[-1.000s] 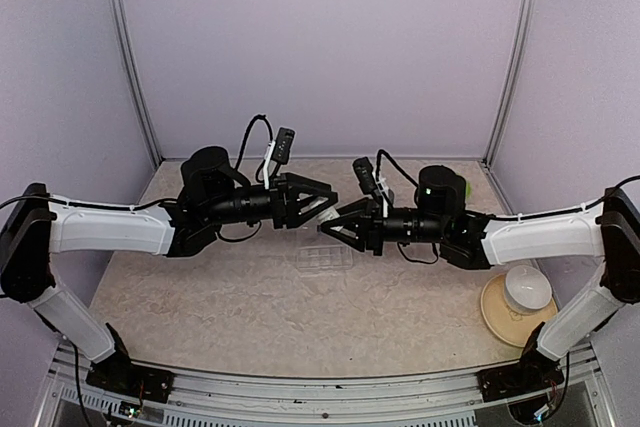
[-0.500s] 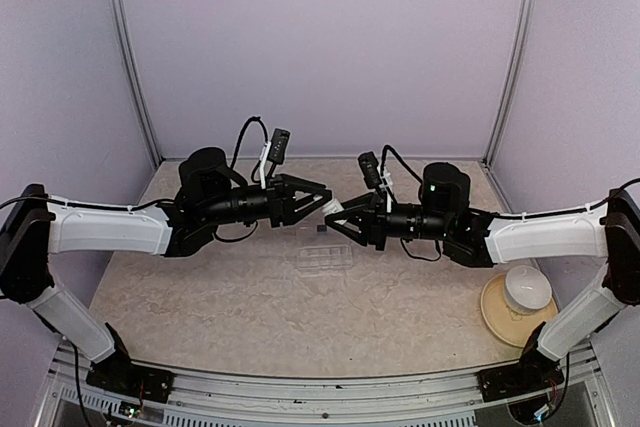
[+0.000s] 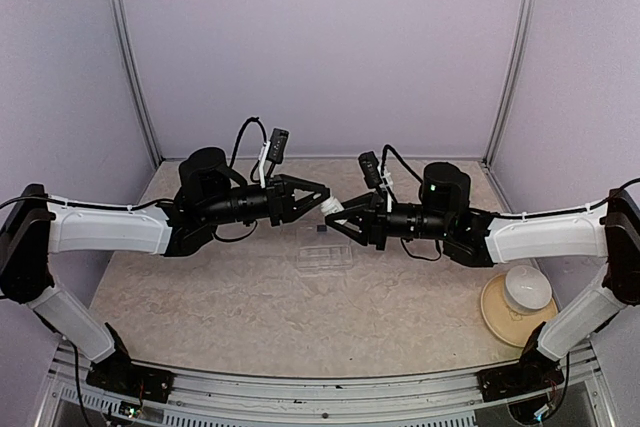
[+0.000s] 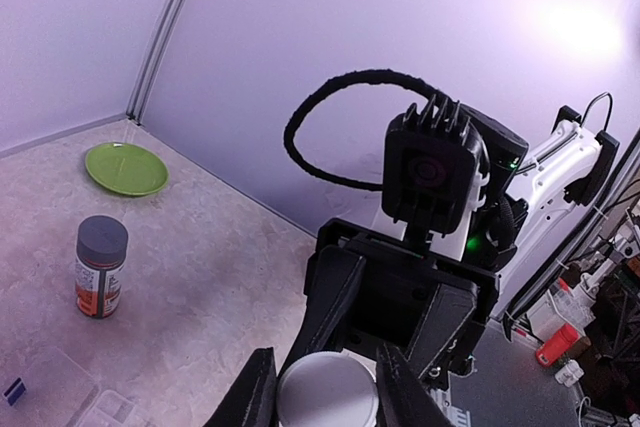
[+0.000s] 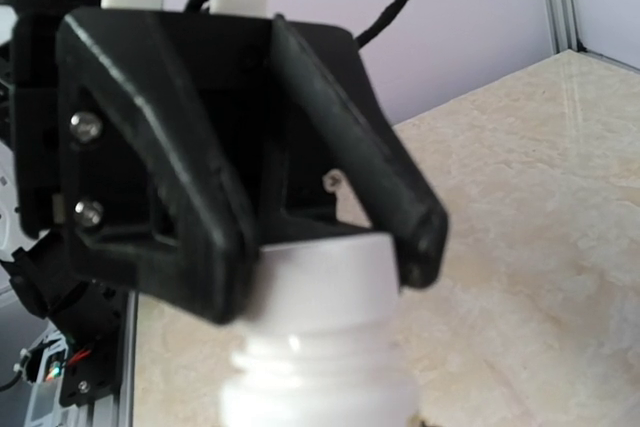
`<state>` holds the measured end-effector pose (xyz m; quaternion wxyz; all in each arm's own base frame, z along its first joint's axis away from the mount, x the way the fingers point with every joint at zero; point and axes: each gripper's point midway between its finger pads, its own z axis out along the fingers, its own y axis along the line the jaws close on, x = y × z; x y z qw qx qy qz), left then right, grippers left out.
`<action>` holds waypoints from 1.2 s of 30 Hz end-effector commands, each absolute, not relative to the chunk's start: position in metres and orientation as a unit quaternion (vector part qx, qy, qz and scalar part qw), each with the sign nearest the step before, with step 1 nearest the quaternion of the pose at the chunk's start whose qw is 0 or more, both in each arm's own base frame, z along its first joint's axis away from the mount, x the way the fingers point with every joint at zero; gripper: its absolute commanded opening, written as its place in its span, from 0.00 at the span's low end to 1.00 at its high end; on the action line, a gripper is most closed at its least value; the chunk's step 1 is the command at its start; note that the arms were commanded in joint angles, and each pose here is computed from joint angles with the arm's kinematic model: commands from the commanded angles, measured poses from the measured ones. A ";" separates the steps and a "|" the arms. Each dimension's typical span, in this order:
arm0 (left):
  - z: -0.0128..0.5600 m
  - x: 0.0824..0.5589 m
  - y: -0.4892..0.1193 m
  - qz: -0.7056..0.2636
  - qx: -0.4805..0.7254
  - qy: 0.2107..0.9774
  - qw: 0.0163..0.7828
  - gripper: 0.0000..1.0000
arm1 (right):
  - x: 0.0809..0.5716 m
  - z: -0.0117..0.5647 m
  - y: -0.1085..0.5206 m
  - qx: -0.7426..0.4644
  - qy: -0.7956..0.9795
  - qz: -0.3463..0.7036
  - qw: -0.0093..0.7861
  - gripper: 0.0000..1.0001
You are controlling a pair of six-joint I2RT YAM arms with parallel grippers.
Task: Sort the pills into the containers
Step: Pick up the lid of the pill bottle from the pill bottle, then place the lid of the pill bottle at the center of the board.
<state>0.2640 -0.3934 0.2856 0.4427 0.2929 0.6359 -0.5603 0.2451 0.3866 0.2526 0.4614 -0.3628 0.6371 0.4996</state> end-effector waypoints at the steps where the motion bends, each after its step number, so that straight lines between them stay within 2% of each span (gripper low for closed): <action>1: 0.296 0.268 -0.385 -0.565 0.274 0.632 0.455 0.29 | 0.246 0.250 0.382 -0.365 0.637 0.496 0.464 0.14; 8: 0.302 0.277 -0.371 -0.567 0.236 0.639 0.464 0.28 | 0.245 0.249 0.379 -0.366 0.636 0.491 0.470 0.14; 16: 0.289 0.298 -0.359 -0.526 0.178 0.690 0.465 0.27 | 0.248 0.246 0.376 -0.378 0.638 0.466 0.482 0.14; 27: 0.223 0.327 -0.314 -0.398 0.119 0.766 0.491 0.27 | 0.246 0.234 0.359 -0.393 0.639 0.423 0.508 0.15; 36: 0.157 0.354 -0.259 -0.228 0.052 0.822 0.519 0.26 | 0.241 0.228 0.354 -0.393 0.640 0.426 0.504 0.16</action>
